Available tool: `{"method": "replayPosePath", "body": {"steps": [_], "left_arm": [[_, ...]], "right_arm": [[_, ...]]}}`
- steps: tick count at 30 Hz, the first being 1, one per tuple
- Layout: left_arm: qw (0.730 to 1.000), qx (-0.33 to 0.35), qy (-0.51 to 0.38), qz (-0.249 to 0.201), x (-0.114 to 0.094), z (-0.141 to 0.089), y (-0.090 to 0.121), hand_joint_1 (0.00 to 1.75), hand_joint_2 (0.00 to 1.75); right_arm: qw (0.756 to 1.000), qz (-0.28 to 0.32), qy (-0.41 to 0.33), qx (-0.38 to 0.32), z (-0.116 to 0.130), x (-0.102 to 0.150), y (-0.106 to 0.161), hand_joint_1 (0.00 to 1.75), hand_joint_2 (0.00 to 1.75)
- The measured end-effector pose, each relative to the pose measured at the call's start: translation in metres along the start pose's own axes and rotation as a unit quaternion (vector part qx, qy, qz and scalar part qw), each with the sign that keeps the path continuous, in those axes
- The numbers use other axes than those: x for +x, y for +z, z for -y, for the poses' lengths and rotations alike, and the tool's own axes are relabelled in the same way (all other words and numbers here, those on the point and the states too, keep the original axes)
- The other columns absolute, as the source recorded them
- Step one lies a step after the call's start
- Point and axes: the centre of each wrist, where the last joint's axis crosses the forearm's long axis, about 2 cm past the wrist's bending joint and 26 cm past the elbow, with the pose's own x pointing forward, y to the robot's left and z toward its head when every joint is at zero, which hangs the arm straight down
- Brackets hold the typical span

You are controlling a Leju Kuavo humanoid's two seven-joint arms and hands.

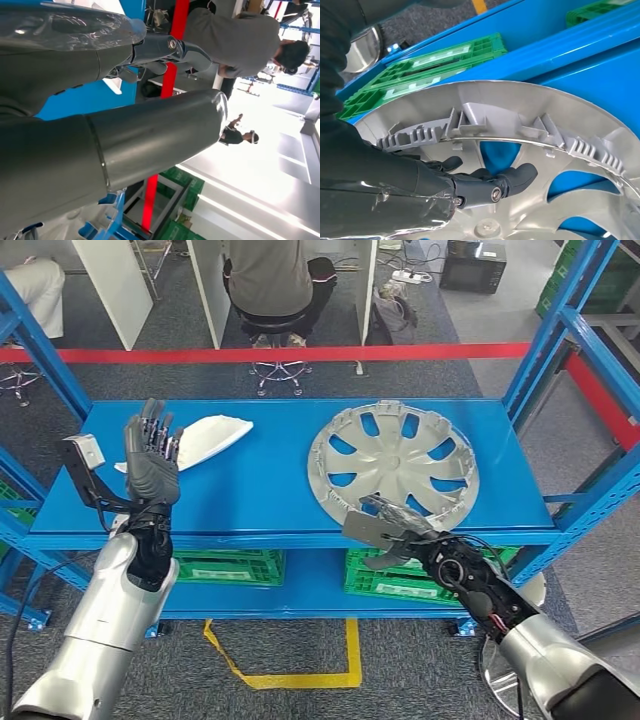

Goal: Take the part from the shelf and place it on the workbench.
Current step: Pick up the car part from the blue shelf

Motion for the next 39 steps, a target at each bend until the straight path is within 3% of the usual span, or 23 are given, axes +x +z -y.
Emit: {"method": "replayPosePath", "body": {"steps": [9, 16, 22, 23, 26, 27, 39], "left_arm": [[1.000, 0.007, -0.004, -0.008, 0.000, -0.001, 0.001, 0.00, 0.00], [1.000, 0.008, -0.003, -0.008, 0.000, -0.001, 0.001, 0.00, 0.00], [1.000, 0.010, -0.001, -0.008, 0.000, -0.001, 0.001, 0.00, 0.00], [1.000, 0.010, 0.000, -0.008, 0.000, -0.001, 0.001, 0.00, 0.00], [1.000, 0.011, 0.002, -0.008, 0.000, -0.001, 0.001, 0.00, 0.00], [1.000, 0.011, 0.002, -0.008, -0.001, -0.001, 0.002, 0.00, 0.00], [1.000, 0.011, 0.003, -0.011, -0.002, -0.001, 0.005, 0.00, 0.00]], "right_arm": [[0.991, -0.049, 0.125, -0.011, -0.008, -0.008, 0.000, 0.00, 1.75], [0.964, -0.070, 0.256, -0.010, -0.019, -0.011, 0.000, 0.00, 1.75], [0.945, -0.077, 0.317, -0.007, -0.023, -0.015, 0.002, 0.01, 1.75], [0.942, -0.077, 0.325, -0.007, -0.023, -0.016, 0.002, 0.18, 1.75], [0.938, -0.072, 0.339, -0.005, -0.024, -0.016, 0.002, 1.48, 1.75], [0.937, -0.070, 0.342, -0.004, -0.024, -0.016, 0.002, 1.75, 1.75], [0.936, -0.042, 0.350, 0.004, -0.020, -0.014, 0.001, 1.75, 1.75]]}}
